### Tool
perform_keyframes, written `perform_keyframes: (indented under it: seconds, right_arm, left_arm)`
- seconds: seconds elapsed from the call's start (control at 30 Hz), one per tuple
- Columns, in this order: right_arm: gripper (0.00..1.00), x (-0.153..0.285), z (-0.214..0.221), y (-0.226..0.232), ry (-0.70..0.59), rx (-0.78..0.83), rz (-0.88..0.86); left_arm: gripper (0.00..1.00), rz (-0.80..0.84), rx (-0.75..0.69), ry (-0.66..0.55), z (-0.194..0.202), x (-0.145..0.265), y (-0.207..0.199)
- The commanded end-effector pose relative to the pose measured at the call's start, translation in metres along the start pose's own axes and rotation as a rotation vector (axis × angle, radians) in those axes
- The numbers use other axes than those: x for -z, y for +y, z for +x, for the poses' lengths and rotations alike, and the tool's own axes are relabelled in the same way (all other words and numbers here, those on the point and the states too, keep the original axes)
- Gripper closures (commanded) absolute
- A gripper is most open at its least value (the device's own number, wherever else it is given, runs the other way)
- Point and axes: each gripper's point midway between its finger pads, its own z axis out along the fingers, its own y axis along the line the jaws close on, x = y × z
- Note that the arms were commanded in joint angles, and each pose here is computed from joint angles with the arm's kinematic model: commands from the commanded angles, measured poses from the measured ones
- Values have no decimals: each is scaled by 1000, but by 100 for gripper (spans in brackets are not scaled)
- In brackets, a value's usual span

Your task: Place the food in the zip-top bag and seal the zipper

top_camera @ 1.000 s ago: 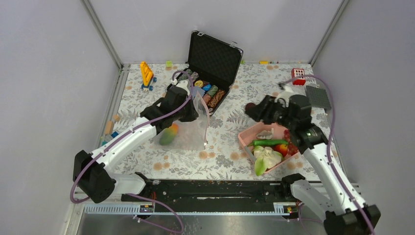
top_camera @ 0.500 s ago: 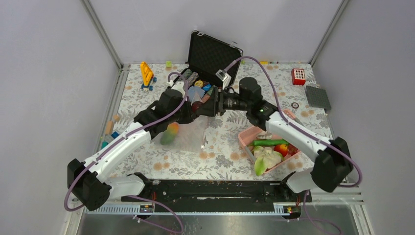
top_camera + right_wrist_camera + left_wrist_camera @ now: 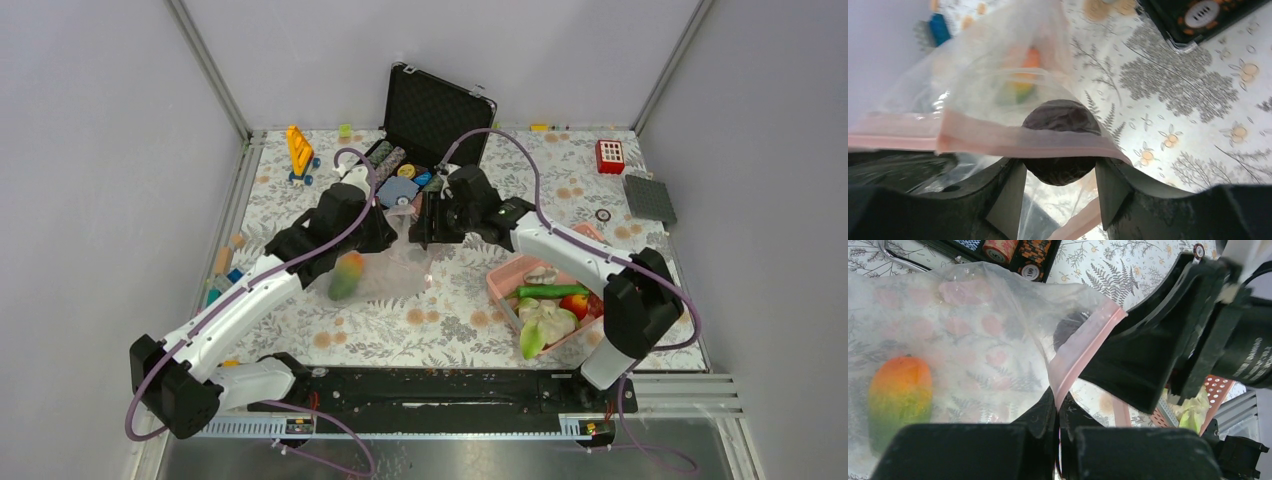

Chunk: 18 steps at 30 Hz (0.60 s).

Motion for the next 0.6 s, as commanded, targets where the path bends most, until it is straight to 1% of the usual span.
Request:
perform_keyframes:
  seconds: [0.0, 0.03, 0.07, 0.1, 0.13, 0.23, 0.33, 0.4, 0.5, 0.57]
  right_arm:
    - [35, 6, -4, -8, -16, 118, 162]
    - [24, 8, -4, -5, -17, 142, 163]
    - [11, 10, -4, -3, -18, 157, 156]
    - [2, 13, -4, 1, -19, 168, 143]
    - [1, 15, -5, 4, -18, 177, 129]
    - [0, 25, -6, 16, -14, 197, 85]
    - [0, 41, -9, 35, -21, 232, 4]
    - [0, 56, -13, 44, -47, 262, -25]
    - [0, 81, -21, 43, -121, 307, -3]
    - [0, 100, -29, 29, -188, 299, 71]
  left_arm:
    - [100, 23, 3, -90, -23, 12, -8]
    - [100, 23, 4, -92, -23, 12, -9]
    - [100, 21, 4, -95, -25, 12, -9]
    - [100, 21, 4, -98, -25, 13, -9]
    - [100, 22, 4, -99, -26, 13, -9]
    - [100, 21, 4, -99, -25, 12, -9]
    - [100, 19, 4, -100, -25, 11, -8]
    - [100, 15, 4, -99, -25, 10, -7]
    - [100, 6, 4, -102, -25, 9, -5]
    - [100, 8, 3, -106, -25, 9, -6]
